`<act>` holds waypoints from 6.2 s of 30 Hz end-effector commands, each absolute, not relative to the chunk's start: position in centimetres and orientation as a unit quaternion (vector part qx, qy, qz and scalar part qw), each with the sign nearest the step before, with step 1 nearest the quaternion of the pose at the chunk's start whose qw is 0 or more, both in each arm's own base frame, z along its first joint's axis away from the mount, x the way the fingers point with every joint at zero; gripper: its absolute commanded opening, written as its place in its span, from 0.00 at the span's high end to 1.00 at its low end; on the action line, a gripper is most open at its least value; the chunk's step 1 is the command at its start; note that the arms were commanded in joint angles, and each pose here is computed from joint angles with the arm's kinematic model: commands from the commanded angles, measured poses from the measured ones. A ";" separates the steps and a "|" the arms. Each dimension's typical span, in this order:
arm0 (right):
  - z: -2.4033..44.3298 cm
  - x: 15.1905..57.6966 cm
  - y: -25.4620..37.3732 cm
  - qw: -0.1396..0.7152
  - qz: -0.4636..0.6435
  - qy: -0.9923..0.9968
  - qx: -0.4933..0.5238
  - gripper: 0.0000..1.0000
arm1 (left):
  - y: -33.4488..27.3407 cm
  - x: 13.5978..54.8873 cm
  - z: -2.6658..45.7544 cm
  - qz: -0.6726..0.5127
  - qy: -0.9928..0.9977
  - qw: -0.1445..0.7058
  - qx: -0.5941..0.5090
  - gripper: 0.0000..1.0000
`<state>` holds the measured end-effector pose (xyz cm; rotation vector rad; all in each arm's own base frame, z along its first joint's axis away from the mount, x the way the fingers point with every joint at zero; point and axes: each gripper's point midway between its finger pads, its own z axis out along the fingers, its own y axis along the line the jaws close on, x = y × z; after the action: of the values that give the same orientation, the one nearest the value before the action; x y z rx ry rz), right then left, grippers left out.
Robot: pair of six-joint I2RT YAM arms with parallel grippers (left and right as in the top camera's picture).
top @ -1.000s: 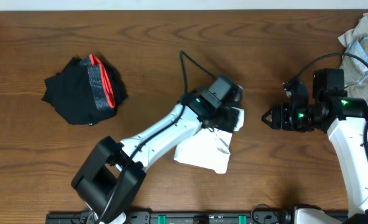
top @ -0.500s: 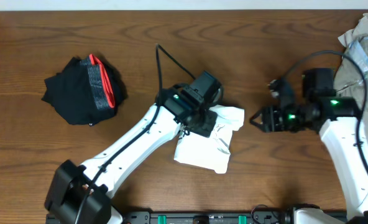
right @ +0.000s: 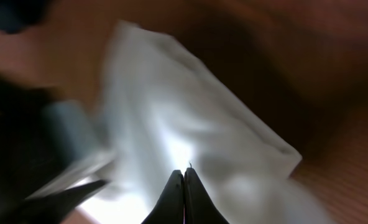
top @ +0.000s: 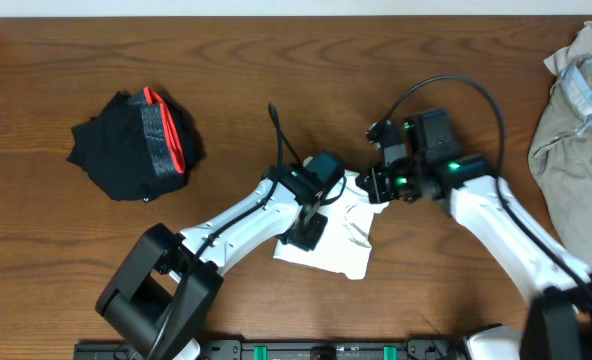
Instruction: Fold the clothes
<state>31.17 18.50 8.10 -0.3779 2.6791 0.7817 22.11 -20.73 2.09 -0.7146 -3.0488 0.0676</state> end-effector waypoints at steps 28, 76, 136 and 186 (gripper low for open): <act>9.2 30.0 12.3 0.134 0.269 0.951 -0.074 0.65 | -17.7 24.2 6.5 -0.030 -0.978 -0.040 -0.201 0.62; 10.8 21.9 16.2 0.175 0.346 0.922 -0.001 0.93 | -24.6 32.4 10.8 0.125 -0.947 -0.202 -0.214 0.42; 10.0 23.9 10.6 0.205 0.280 0.938 0.014 0.36 | -24.4 28.0 5.2 0.231 -0.945 -0.038 -0.230 0.02; 9.0 22.8 9.7 0.170 0.261 0.949 0.053 0.40 | 13.2 39.4 15.1 0.292 -0.880 -0.282 0.245 0.57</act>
<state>22.18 9.96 8.24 0.1137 2.7195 0.7450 39.94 11.24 18.19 0.8263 -3.5228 1.1117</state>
